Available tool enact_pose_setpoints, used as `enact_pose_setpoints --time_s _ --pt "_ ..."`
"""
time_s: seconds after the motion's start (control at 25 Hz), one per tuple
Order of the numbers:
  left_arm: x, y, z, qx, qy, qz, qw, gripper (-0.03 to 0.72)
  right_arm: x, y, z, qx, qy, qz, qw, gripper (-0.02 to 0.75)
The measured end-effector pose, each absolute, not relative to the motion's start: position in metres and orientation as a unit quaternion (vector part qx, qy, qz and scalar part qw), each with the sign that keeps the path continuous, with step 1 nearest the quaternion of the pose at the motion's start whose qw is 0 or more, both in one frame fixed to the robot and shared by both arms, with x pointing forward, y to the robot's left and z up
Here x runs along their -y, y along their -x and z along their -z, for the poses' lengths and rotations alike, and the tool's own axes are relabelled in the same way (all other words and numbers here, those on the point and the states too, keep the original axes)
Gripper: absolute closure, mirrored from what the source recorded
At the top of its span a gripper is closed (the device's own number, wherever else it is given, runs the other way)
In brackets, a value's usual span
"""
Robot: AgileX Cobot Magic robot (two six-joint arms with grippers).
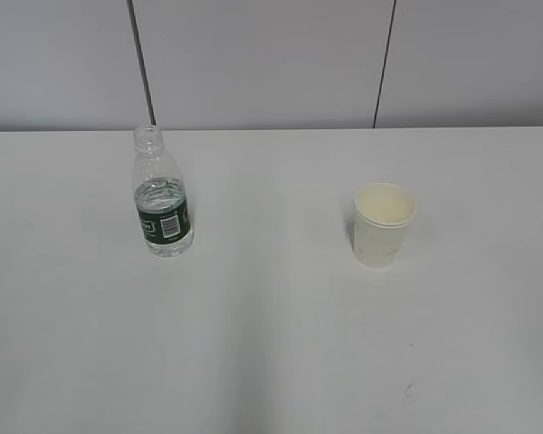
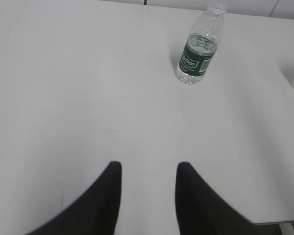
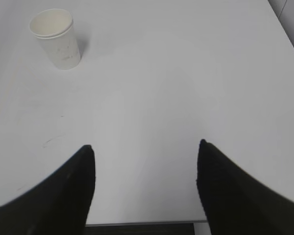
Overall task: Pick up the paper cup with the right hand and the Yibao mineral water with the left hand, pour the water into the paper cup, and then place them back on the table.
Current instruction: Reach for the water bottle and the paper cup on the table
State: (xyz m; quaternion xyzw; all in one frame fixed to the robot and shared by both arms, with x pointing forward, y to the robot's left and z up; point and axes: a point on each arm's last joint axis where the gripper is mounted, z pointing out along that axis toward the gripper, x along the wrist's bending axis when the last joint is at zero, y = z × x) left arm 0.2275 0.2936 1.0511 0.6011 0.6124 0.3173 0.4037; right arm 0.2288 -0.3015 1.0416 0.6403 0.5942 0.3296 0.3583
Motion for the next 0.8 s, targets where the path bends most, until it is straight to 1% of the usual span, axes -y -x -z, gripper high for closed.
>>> enact_pose_setpoints --time_s 0.8 --pt "-0.2933 -0.2274 -1.0511 -0.612 -0.601 -0.316 0.405 0.447 0.3015 -0.2288 -1.0416 -0.594 -0.64 -0.33 0.358 0.225"
